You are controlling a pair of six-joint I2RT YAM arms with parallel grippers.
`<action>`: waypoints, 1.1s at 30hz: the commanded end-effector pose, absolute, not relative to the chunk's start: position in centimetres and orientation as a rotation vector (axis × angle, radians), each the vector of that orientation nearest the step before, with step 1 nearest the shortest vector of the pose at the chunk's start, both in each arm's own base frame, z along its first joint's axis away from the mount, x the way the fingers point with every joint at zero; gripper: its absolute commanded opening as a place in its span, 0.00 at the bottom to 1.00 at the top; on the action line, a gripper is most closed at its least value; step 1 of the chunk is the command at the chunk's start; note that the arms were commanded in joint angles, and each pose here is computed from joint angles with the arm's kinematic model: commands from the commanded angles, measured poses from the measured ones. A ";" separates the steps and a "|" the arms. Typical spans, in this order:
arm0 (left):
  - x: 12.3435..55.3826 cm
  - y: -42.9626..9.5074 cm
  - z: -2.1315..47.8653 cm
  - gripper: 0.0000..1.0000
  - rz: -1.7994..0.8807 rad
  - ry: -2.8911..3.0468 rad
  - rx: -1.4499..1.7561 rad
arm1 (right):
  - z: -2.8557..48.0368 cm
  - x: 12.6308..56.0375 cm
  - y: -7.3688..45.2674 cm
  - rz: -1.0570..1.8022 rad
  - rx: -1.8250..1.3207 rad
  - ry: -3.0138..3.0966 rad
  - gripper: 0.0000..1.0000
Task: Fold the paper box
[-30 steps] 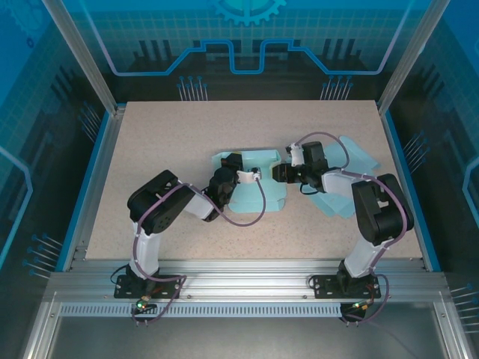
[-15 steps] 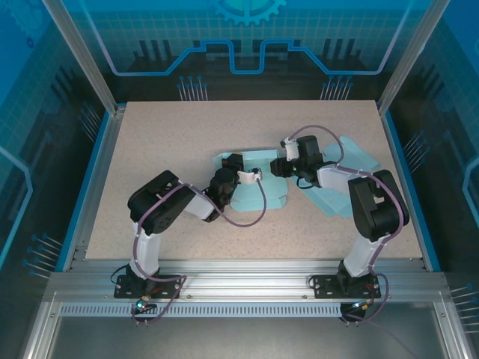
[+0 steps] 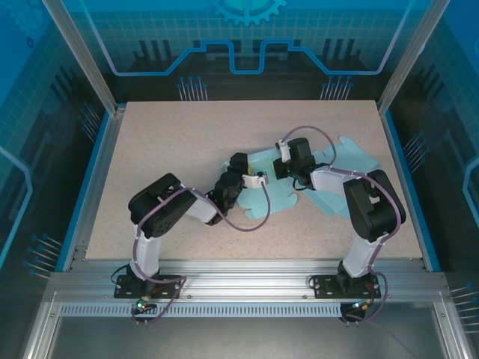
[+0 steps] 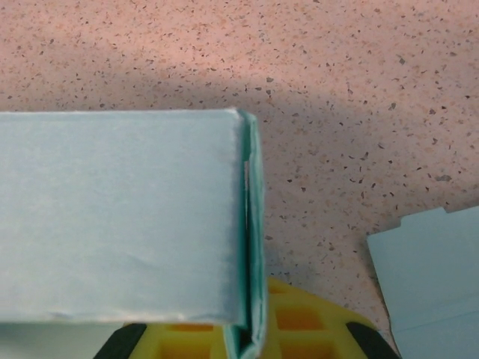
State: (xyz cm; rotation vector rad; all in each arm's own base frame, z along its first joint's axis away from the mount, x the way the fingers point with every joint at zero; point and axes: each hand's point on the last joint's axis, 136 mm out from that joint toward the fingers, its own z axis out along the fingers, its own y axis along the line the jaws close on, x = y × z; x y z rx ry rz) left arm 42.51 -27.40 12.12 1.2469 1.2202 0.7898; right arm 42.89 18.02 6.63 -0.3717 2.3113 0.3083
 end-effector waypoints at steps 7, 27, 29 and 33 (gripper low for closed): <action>40.3 -27.3 20.0 0.99 0.618 1.311 0.956 | 8.0 43.5 17.8 0.210 -0.390 2.254 0.01; 31.2 -18.6 32.5 0.99 -0.012 1.580 0.328 | 13.0 41.9 15.6 0.165 -0.360 2.167 0.00; 30.6 -16.8 32.4 0.99 -0.056 1.630 0.262 | 13.0 41.4 15.1 0.163 -0.342 2.146 0.00; 29.2 -13.6 31.5 0.99 -0.097 1.693 0.134 | 13.4 41.0 14.6 0.173 -0.314 2.113 0.00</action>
